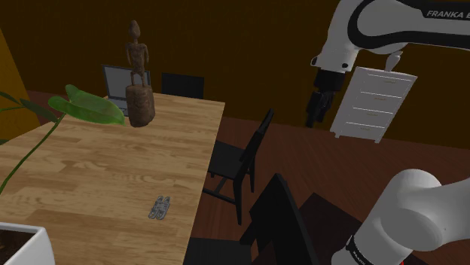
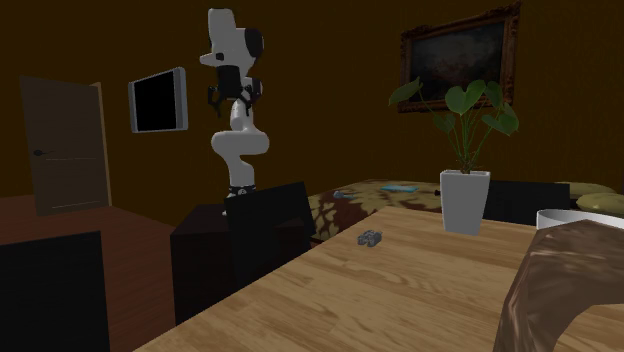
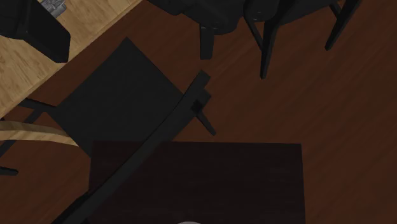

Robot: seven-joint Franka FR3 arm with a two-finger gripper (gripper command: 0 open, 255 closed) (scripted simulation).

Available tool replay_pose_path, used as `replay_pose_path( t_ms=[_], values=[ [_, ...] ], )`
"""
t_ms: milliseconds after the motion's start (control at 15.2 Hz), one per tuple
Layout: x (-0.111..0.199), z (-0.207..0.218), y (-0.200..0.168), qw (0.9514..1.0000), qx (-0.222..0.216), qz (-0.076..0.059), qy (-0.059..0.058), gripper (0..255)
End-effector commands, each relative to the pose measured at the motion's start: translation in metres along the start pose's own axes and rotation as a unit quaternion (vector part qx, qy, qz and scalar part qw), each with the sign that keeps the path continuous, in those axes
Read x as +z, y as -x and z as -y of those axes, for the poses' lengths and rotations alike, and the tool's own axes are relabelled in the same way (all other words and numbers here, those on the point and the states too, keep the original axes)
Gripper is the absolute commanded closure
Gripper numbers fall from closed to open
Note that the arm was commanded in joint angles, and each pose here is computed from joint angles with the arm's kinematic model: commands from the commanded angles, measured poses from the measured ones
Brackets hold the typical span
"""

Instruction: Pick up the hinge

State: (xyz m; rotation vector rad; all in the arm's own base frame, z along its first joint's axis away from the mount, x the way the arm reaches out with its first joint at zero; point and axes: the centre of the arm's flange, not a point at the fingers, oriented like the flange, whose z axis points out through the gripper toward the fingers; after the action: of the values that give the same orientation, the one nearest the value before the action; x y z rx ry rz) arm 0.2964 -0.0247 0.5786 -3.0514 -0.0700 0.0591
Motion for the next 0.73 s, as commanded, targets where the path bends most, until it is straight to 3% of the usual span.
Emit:
replay_pose_path(
  t_ms=[0, 660],
  values=[
    [0.000, 0.000, 0.000, 1.0000, 0.000, 0.000, 0.000, 0],
    [0.077, 0.103, -0.036, 0.9950, 0.099, -0.010, 0.008, 0]
  ],
)
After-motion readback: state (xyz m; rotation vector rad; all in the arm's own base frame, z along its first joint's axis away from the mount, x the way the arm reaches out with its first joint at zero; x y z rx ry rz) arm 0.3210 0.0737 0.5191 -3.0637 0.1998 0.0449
